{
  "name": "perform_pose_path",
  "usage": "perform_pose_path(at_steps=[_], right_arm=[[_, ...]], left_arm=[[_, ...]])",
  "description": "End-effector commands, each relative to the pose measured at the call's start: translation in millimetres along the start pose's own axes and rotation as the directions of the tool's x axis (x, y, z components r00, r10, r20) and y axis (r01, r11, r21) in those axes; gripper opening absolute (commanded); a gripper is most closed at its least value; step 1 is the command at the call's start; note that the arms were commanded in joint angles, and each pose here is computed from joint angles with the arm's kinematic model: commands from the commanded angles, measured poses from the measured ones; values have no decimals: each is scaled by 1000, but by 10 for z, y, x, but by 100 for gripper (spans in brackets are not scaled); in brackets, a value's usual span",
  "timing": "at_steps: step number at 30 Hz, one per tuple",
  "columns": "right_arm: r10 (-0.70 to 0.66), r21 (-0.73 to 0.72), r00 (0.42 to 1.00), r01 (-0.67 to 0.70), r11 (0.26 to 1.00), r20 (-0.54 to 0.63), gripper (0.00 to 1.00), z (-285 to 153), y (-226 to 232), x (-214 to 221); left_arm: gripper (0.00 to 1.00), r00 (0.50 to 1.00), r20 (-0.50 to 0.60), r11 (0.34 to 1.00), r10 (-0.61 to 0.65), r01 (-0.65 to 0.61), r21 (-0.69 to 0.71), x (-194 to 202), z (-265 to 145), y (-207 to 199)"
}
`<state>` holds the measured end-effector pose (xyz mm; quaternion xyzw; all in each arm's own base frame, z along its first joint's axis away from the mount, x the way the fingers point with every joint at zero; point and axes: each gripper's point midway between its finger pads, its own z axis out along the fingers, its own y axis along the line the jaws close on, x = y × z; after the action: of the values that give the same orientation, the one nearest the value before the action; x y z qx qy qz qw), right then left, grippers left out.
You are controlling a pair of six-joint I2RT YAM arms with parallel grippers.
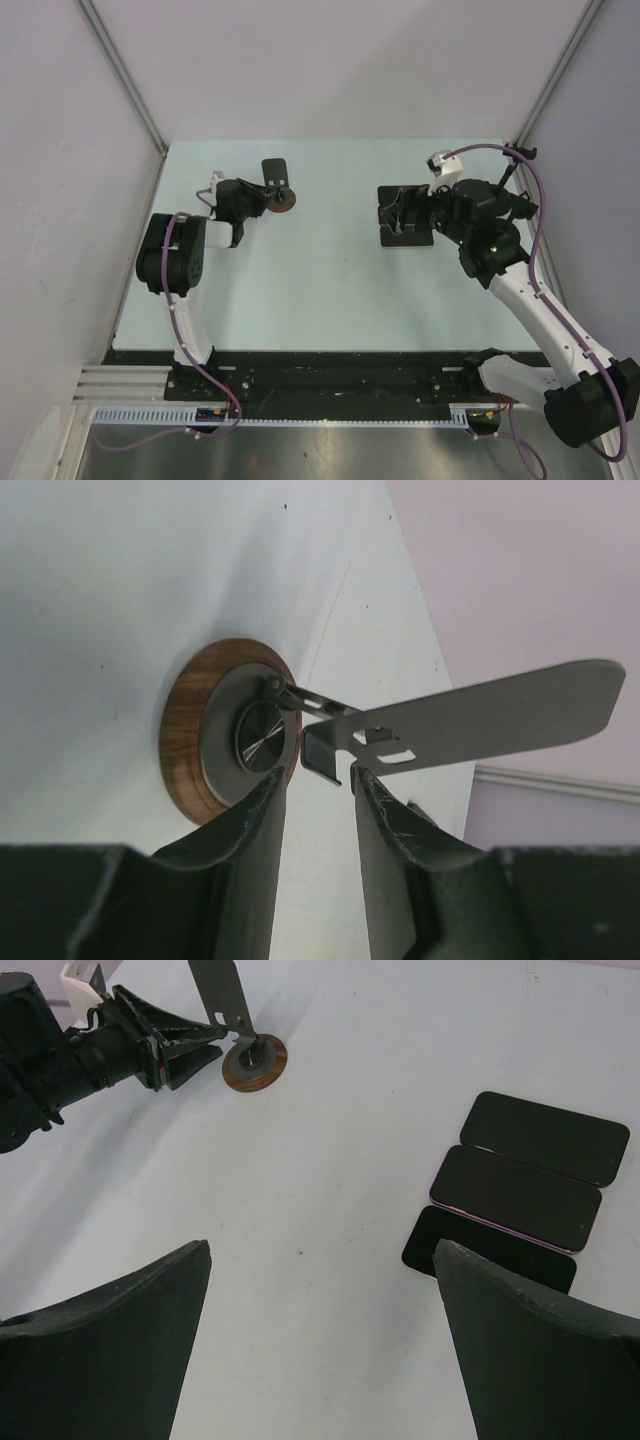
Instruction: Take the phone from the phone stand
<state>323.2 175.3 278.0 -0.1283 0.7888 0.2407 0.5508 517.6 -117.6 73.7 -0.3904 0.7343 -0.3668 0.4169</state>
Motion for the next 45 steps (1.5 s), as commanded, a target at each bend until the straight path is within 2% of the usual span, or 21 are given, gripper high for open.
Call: perform_pose_path(at_steps=[1, 7, 10, 11, 15, 22, 25, 38, 39, 45], right_arm=[[-26, -17, 999, 26, 1000, 19, 100, -4, 16, -40], [-19, -25, 1000, 20, 1000, 7, 100, 22, 22, -7], [-18, -29, 1000, 19, 999, 6, 100, 36, 31, -3], [-18, -30, 1000, 18, 999, 2, 100, 34, 33, 5], [-11, -39, 1000, 11, 999, -1, 100, 36, 46, 11], [-17, -88, 1000, 18, 996, 6, 100, 28, 157, -8], [-40, -122, 999, 40, 992, 4, 100, 43, 259, 13], [-170, -279, 985, 169, 945, 22, 98, 243, 953, 169], [-182, -287, 983, 178, 941, 12, 98, 274, 995, 218], [-250, -322, 968, 236, 917, -4, 96, 292, 1285, 281]], left_arm=[[38, 995, 76, 995, -64, 57, 83, -224, 97, -217], [33, 993, 95, 992, -77, 67, 110, -271, 125, -215], [25, 992, 94, 989, -89, 77, 123, -277, 120, -218], [17, 991, 93, 989, -94, 82, 127, -281, 116, -223], [0, 992, 78, 984, -99, 86, 158, -252, 37, -283], [0, 997, 31, 969, -66, 56, 242, -182, -298, -562], [0, 998, -26, 959, -60, 65, 276, -61, -499, -673], [1, 961, -276, 937, -1, 97, 335, 817, -1492, -817], [0, 959, -284, 926, 19, 90, 367, 871, -1611, -927], [0, 946, -319, 914, 66, 71, 399, 1089, -1938, -995]])
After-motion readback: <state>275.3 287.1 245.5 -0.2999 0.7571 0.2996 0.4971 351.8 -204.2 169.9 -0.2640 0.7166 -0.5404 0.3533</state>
